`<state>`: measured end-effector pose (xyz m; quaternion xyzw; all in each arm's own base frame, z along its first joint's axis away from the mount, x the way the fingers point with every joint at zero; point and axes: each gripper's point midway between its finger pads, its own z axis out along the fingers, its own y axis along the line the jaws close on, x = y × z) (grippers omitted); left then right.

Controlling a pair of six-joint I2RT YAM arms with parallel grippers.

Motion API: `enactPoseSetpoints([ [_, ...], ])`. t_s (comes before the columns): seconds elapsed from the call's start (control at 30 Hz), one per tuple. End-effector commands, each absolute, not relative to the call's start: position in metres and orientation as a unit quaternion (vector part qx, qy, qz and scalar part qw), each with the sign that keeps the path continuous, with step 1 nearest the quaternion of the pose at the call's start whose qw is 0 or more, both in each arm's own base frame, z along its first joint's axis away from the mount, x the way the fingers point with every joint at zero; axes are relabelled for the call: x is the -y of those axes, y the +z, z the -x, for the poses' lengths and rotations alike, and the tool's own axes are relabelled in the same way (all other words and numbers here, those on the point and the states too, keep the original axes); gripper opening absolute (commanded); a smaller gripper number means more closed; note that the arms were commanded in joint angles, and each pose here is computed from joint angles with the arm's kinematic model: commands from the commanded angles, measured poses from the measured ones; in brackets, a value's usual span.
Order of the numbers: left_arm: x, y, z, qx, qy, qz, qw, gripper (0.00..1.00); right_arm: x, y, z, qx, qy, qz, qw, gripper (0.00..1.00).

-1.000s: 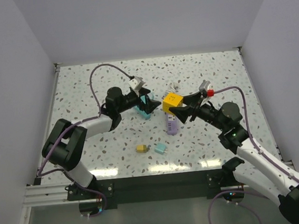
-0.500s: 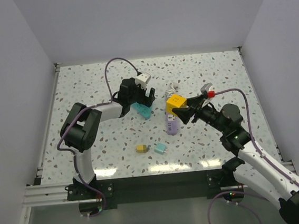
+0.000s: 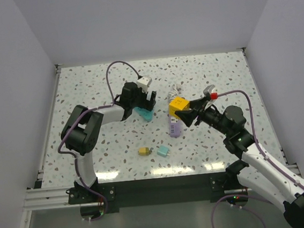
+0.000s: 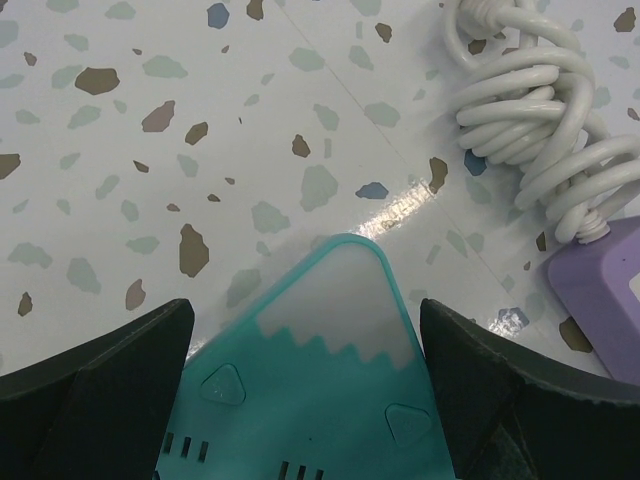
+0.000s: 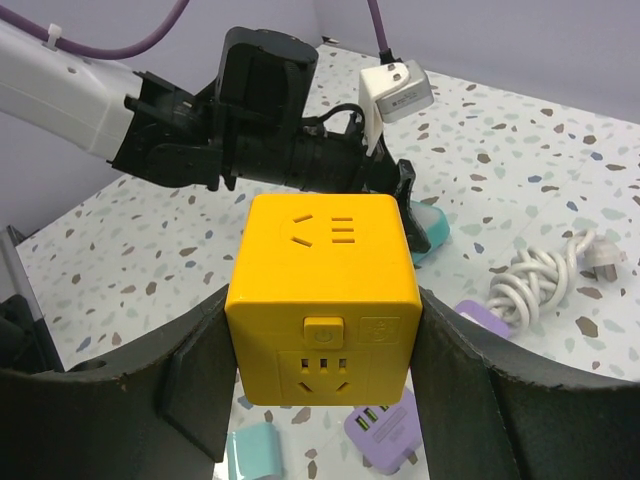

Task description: Insert the plug

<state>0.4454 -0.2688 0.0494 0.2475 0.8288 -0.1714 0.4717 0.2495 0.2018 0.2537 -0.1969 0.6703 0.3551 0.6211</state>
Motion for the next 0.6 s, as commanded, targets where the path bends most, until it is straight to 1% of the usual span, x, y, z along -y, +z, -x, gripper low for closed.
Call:
enactPoseSetpoints([
  [0.0,0.258,0.042,-0.435,-0.847,-0.165,-0.228,0.452,1.0,-0.204,0.267,-0.252,-0.654,0.362,0.201,0.634,0.0],
  [0.17,0.255,0.033,-0.416,-0.861,-0.175,-0.206,0.43,0.99,-0.202,0.26,-0.257,-0.669,0.352,0.193,0.626,0.0],
  [0.33,0.247,0.042,-0.4,-0.861,-0.18,-0.179,0.44,0.99,-0.201,0.254,-0.263,-0.682,0.342,0.185,0.619,0.0],
  [0.47,0.244,0.032,-0.4,-0.877,-0.149,-0.176,0.421,0.9,-0.202,0.254,-0.262,-0.682,0.344,0.188,0.618,0.0],
  [0.5,0.239,0.028,-0.402,-0.882,-0.123,-0.167,0.422,0.86,-0.202,0.254,-0.262,-0.681,0.344,0.188,0.618,0.0],
  [0.57,0.235,0.026,-0.404,-0.888,-0.103,-0.154,0.421,0.83,-0.201,0.255,-0.26,-0.68,0.344,0.188,0.62,0.0],
])
